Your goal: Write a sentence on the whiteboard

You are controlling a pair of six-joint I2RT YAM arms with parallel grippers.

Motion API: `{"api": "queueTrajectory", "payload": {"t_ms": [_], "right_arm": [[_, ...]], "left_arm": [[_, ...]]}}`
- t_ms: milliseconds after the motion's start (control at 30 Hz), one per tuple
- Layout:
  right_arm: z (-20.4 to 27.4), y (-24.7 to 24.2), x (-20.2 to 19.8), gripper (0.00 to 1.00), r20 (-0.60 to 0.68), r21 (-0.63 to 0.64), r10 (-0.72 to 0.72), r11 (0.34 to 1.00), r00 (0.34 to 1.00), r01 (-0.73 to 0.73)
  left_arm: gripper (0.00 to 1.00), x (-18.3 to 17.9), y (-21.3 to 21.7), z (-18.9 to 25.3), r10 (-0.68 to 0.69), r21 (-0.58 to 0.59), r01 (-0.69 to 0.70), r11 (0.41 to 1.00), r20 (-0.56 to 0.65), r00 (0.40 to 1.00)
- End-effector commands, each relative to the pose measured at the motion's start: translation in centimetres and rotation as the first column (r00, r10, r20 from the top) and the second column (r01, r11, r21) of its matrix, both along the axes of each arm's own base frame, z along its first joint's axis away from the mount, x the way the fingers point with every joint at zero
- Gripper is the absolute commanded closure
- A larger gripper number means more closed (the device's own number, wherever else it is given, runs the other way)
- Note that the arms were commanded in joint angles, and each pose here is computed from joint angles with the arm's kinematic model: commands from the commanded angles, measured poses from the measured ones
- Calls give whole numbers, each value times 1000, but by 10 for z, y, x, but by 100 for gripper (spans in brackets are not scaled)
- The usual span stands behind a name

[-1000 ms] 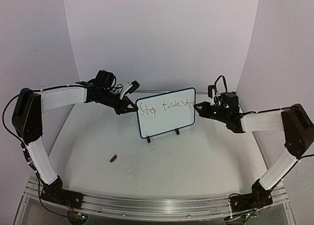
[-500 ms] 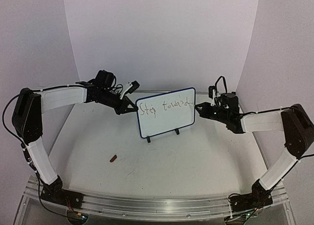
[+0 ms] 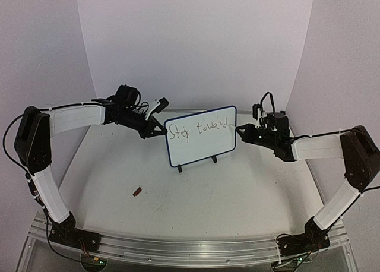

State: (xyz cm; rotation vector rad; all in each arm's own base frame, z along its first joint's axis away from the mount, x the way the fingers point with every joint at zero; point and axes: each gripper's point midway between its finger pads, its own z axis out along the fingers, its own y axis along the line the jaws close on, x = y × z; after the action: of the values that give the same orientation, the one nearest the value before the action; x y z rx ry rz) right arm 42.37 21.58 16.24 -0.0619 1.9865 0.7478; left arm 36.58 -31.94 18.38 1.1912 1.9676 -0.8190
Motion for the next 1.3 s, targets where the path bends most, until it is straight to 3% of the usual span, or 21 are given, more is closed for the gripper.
{"api": "queueTrajectory", "payload": {"t_ms": [0,433,733,1033,1267], "right_arm": [[17,-4,-4,100,33,22,-4,1000,999,3],[58,-7,-61,100,54,5,123,992,991,-123],[61,-4,-68,100,33,-30,140,990,990,-139],[63,54,-88,100,55,-96,233,969,971,-227],[59,105,-104,100,57,-67,325,945,944,-321]], "left_arm": [[100,-3,13,-41,41,145,-32,989,-60,997],[100,-2,13,-41,47,147,-37,988,-63,997],[100,-3,12,-40,41,143,-31,989,-68,997],[100,-4,11,-40,34,139,-24,990,-72,997],[100,-4,11,-39,33,134,-23,991,-73,997]]}}
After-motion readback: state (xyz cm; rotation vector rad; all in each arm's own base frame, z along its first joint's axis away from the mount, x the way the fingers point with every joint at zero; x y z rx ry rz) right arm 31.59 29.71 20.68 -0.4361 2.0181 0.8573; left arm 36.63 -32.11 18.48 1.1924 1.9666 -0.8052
